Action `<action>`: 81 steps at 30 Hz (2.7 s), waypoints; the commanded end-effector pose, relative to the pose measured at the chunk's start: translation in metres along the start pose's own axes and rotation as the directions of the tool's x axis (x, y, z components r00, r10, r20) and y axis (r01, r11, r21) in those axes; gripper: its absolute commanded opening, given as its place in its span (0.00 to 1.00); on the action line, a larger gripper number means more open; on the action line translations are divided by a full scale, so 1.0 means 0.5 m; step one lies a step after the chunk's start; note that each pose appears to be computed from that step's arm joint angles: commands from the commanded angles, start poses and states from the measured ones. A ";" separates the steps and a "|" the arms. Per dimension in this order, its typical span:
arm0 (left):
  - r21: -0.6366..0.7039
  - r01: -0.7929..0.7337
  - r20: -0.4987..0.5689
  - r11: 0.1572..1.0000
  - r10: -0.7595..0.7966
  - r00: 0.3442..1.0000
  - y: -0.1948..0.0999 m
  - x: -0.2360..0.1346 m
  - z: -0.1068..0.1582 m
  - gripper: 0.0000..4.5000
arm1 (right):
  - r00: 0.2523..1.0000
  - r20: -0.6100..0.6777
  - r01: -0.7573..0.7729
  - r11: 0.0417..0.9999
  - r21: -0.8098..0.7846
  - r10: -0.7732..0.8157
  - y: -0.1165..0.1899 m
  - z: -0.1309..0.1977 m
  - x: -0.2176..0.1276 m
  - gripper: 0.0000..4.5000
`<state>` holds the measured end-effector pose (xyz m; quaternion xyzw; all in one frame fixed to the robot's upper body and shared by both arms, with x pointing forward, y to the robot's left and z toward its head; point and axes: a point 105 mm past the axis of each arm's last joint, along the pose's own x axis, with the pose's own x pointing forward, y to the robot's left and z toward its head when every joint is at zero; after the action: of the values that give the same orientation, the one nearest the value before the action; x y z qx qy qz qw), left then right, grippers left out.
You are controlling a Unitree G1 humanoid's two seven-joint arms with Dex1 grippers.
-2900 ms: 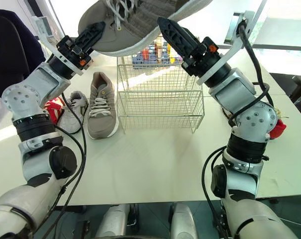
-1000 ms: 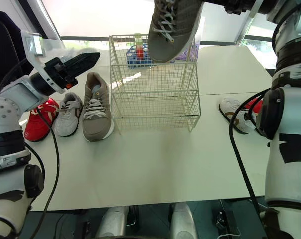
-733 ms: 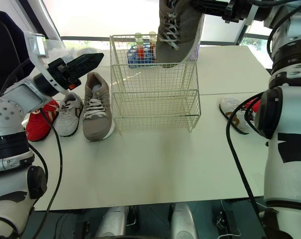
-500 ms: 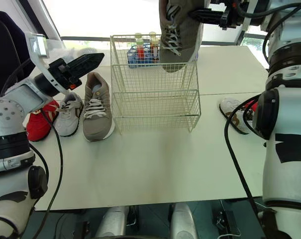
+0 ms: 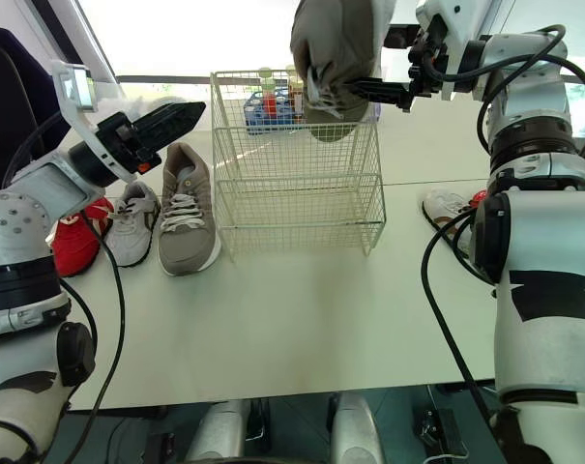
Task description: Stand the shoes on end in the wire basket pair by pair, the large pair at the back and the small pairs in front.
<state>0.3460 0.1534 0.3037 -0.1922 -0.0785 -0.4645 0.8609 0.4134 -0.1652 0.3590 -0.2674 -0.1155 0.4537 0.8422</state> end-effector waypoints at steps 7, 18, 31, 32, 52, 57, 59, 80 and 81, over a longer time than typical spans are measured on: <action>0.044 0.049 0.032 0.998 -0.050 0.998 -0.025 0.018 0.015 1.00 | 0.965 0.180 0.174 0.979 0.107 -0.191 -0.057 0.080 -0.023 0.99; 0.139 -0.064 -0.001 0.988 0.065 0.998 0.005 -0.001 0.030 1.00 | 0.978 0.197 0.054 0.997 0.060 -0.065 -0.025 0.070 -0.033 0.99; 0.474 -0.169 -0.037 0.864 0.212 0.977 0.081 0.077 0.054 1.00 | 0.964 0.213 0.173 0.984 -0.042 -0.160 0.085 0.057 0.037 0.99; 0.504 -0.168 -0.033 0.847 0.213 0.976 0.085 0.094 0.053 1.00 | 0.958 0.216 0.200 0.980 -0.028 -0.189 0.085 0.056 0.038 0.99; 0.691 -0.125 0.000 0.712 0.173 0.985 0.057 0.304 -0.010 1.00 | 0.872 0.212 0.443 0.896 0.042 -0.441 0.085 0.083 -0.035 0.99; 0.678 -0.105 0.000 0.727 0.143 0.990 0.037 0.325 -0.018 1.00 | 0.861 0.196 0.469 0.882 0.047 -0.469 0.084 0.082 -0.046 0.99; 0.679 -0.103 -0.002 0.727 0.142 0.990 0.036 0.326 -0.022 1.00 | 0.857 0.193 0.478 0.877 0.048 -0.478 0.083 0.081 -0.049 0.99; 0.595 -0.476 0.113 0.648 0.519 0.847 0.153 0.041 0.122 1.00 | 0.921 0.305 0.238 0.970 0.052 -0.242 0.136 0.160 -0.107 0.99; 0.608 -0.508 0.116 0.610 0.564 0.817 0.173 0.021 0.119 1.00 | 0.923 0.306 0.228 0.972 0.051 -0.232 0.138 0.160 -0.103 0.99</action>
<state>0.4297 0.1983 0.3296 0.0878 -0.1134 -0.1800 0.9732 0.3131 -0.1521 0.3745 -0.1601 -0.2442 0.3818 0.8769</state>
